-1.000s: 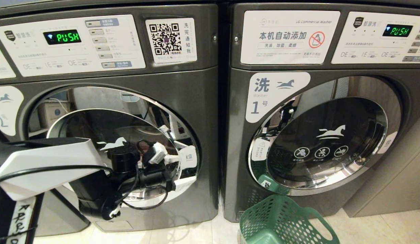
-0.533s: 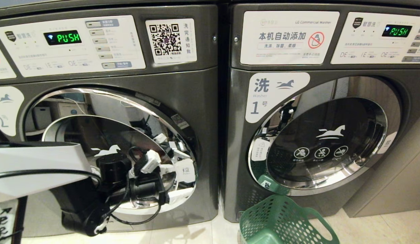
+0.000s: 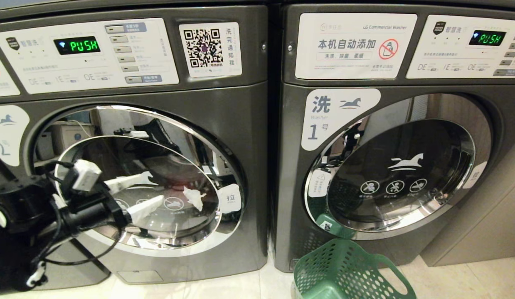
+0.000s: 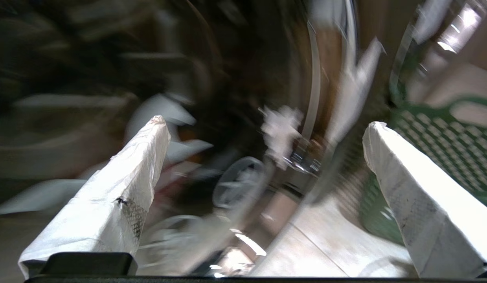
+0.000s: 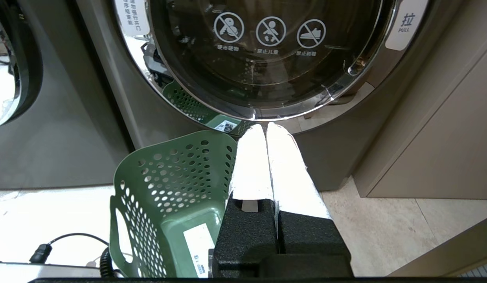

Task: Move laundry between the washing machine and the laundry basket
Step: Open the lid of the washing machine

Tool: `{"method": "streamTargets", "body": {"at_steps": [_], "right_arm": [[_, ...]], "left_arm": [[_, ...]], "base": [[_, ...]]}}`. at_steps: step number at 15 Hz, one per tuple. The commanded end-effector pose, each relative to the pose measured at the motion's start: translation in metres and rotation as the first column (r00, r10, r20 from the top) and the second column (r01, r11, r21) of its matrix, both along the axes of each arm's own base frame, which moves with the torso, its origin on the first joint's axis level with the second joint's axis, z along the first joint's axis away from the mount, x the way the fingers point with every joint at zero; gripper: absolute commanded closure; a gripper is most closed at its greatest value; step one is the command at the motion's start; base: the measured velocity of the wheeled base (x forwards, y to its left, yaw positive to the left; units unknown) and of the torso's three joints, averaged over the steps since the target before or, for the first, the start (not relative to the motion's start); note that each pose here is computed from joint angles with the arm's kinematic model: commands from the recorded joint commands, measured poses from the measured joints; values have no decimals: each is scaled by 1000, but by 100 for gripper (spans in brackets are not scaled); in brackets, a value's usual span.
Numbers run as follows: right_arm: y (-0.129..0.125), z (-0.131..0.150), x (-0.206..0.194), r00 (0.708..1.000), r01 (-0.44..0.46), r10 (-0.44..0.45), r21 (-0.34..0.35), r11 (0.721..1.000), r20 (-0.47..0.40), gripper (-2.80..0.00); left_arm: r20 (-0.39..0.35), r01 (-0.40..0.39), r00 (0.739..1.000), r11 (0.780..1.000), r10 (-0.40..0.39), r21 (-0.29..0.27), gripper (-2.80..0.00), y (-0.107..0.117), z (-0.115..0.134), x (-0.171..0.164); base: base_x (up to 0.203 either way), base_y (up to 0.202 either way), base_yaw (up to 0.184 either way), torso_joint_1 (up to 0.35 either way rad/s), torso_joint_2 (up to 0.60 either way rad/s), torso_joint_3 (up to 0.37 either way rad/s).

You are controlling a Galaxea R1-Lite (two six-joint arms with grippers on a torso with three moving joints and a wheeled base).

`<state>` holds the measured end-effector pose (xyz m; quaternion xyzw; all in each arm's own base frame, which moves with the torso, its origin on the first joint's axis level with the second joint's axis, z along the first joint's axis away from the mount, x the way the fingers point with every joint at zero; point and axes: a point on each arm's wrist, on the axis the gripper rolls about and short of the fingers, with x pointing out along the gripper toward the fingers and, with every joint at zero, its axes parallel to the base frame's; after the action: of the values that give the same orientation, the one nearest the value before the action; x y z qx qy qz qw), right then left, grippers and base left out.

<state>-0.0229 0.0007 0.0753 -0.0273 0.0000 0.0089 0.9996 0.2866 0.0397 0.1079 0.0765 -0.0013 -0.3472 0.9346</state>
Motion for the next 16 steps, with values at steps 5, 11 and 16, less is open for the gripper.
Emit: {"method": "streamTargets", "body": {"at_steps": [5,11,16], "right_arm": [[0,0,0,1000,-1,1,-1,1000,-1,0],[0,0,0,1000,1,-1,-1,1000,-1,0],[0,0,0,1000,-1,1,-1,1000,-1,0]], "left_arm": [[456,-148,879,989,140,-17,-280,5,147,-117],[725,-173,670,983,157,-53,-280,-26,297,-214],[470,-391,766,898,439,-203,-280,-27,368,-226]], "base": [[0,0,0,0,0,0],[0,0,0,0,0,0],[0,0,0,0,0,0]]}}
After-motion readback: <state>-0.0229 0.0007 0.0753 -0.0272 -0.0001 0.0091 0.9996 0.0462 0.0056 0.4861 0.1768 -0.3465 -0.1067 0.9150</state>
